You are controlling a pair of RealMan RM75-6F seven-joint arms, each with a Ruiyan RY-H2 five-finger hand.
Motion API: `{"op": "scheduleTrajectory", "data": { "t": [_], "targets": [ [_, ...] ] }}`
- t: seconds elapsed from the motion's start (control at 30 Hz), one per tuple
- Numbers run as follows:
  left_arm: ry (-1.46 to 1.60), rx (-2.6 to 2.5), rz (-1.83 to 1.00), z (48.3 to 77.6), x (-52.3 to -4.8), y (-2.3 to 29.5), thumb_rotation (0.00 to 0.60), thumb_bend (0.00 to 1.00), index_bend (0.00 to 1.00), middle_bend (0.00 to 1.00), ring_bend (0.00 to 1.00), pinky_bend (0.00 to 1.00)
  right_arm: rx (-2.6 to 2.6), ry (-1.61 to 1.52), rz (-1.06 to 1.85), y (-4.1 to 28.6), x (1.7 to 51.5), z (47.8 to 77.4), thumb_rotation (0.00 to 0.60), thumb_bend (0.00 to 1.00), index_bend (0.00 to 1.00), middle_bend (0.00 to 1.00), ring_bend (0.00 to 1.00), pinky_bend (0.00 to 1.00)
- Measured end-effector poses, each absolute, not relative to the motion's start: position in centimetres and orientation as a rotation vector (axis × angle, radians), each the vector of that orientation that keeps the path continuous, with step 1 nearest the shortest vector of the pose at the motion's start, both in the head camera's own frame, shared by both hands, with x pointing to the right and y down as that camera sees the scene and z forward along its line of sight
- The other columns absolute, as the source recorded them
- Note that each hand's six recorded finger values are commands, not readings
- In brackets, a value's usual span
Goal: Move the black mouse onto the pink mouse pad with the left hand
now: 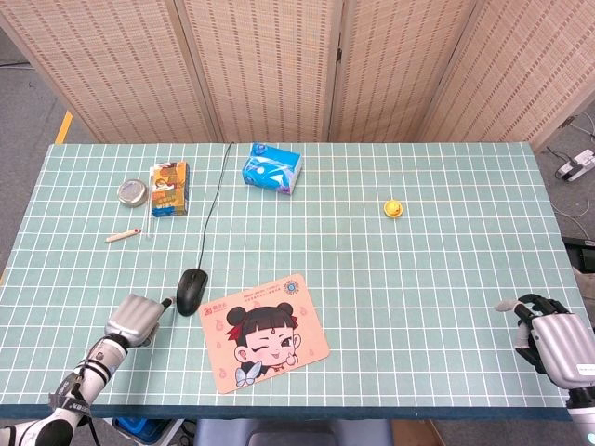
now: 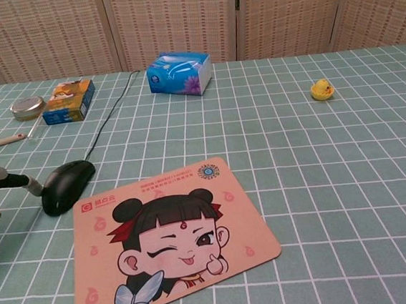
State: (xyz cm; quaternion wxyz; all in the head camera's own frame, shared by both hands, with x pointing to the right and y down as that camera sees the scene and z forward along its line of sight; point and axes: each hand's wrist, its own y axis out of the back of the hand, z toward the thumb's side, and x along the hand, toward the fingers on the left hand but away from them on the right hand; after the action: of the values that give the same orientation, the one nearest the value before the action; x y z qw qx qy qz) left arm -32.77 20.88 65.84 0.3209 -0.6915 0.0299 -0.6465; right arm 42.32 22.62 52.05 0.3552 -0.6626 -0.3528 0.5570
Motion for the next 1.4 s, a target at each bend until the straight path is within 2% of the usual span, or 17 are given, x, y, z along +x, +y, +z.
{"op": "scheduleTrajectory", "data": {
  "t": [0.23,0.57,0.77,1.13,1.4],
  "targets": [
    [0.078,-1.882,-1.677,65.2,-31.9,21.3,0.600,0.62,0.19,1.00,0.95,0.99,-1.713,-0.910,1.438,22.7,42.3,52.0,0.600,0.34,0.35,0.36,0.28,0.34],
    [0.250,-1.798,-1.621,62.4,-32.0,18.1,0.600,0.62,0.19,1.00,0.95,0.99,-1.719,-0.900,1.440,22.8,42.1,52.3,0.600,0.34,0.35,0.36,0.28,0.34],
    [0.229,-1.844,-1.541,61.3,-29.6,18.0,0.600,0.62,0.20,1.00,0.95,0.99,-1.720,-0.896,1.443,22.8,42.1,52.3,0.600,0.34,0.35,0.36,0.28,0.34],
    [0.110,-1.867,-1.472,63.1,-25.3,19.7,0.600,0.62,0.20,1.00,0.96,0.99,-1.720,-0.902,1.441,22.8,42.2,52.2,0.600,0.34,0.35,0.36,0.28,0.34],
    [0.073,-1.803,-1.525,64.9,-23.9,19.5,0.600,0.62,0.20,1.00,0.96,0.99,-1.722,-0.907,1.441,22.7,42.3,52.1,0.600,0.34,0.35,0.36,0.28,0.34]
  ]
}}
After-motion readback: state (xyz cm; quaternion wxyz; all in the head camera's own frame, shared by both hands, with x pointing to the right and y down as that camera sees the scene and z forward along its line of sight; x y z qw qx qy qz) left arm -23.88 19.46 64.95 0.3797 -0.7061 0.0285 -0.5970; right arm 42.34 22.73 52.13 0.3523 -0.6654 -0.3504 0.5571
